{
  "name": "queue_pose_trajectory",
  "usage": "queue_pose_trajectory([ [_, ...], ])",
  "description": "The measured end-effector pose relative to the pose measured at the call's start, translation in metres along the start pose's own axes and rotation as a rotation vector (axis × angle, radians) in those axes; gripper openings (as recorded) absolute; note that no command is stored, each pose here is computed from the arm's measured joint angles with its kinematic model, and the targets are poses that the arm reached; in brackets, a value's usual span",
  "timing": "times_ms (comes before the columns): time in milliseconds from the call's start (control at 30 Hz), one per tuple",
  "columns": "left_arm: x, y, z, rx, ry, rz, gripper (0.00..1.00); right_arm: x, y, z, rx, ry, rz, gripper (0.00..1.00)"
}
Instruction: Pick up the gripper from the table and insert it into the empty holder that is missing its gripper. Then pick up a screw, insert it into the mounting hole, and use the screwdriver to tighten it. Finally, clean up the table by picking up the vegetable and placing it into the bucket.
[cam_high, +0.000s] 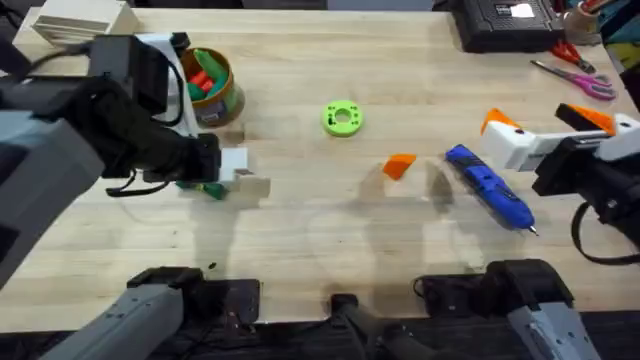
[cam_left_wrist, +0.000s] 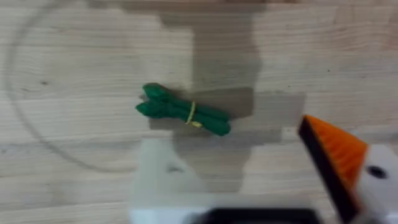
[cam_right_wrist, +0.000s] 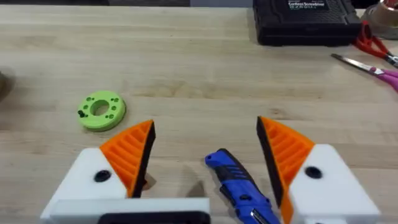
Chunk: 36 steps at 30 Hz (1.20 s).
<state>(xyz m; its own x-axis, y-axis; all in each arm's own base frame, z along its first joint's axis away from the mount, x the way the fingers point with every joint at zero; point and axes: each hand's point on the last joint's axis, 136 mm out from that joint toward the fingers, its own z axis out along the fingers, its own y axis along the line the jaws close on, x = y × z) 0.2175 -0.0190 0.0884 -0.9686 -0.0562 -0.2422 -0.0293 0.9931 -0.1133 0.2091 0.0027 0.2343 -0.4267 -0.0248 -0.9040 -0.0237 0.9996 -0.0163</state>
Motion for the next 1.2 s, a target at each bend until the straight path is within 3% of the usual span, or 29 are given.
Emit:
queue_pose_trajectory([
  [200, 0.002, -0.005, 0.004, 0.031, 0.022, -0.001, 0.051, 0.001, 0.0, 0.0, 0.0, 0.005, 0.0, 0.955],
  [233, 0.0, -0.005, 0.004, 0.032, 0.017, 0.003, 0.111, 0.001, 0.0, 0.0, 0.0, 0.005, 0.0, 0.954],
  [400, -0.017, -0.011, 0.003, 0.063, -0.051, -0.009, 0.895, 0.001, 0.0, 0.0, 0.0, 0.005, 0.0, 0.952],
  [433, -0.022, -0.016, 0.001, 0.085, -0.073, -0.008, 0.961, 0.001, 0.0, 0.0, 0.0, 0.005, 0.0, 0.952],
  [600, -0.072, -0.059, -0.026, 0.238, -0.285, 0.093, 0.987, 0.001, 0.0, 0.0, 0.0, 0.005, 0.0, 0.953],
  [700, -0.117, -0.098, -0.066, 0.365, -0.521, 0.195, 0.987, 0.001, 0.0, 0.0, 0.0, 0.005, 0.0, 0.954],
  [800, -0.149, -0.13, -0.11, 0.479, -0.727, 0.263, 0.987, 0.001, 0.0, 0.0, 0.0, 0.005, 0.0, 0.954],
  [900, -0.155, -0.143, -0.13, 0.529, -0.789, 0.283, 0.988, 0.001, 0.0, 0.0, 0.0, 0.005, 0.0, 0.953],
  [1200, -0.142, -0.141, -0.116, 0.538, -0.7, 0.246, 0.987, 0.002, 0.0, 0.0, 0.0, 0.009, 0.0, 0.955],
])
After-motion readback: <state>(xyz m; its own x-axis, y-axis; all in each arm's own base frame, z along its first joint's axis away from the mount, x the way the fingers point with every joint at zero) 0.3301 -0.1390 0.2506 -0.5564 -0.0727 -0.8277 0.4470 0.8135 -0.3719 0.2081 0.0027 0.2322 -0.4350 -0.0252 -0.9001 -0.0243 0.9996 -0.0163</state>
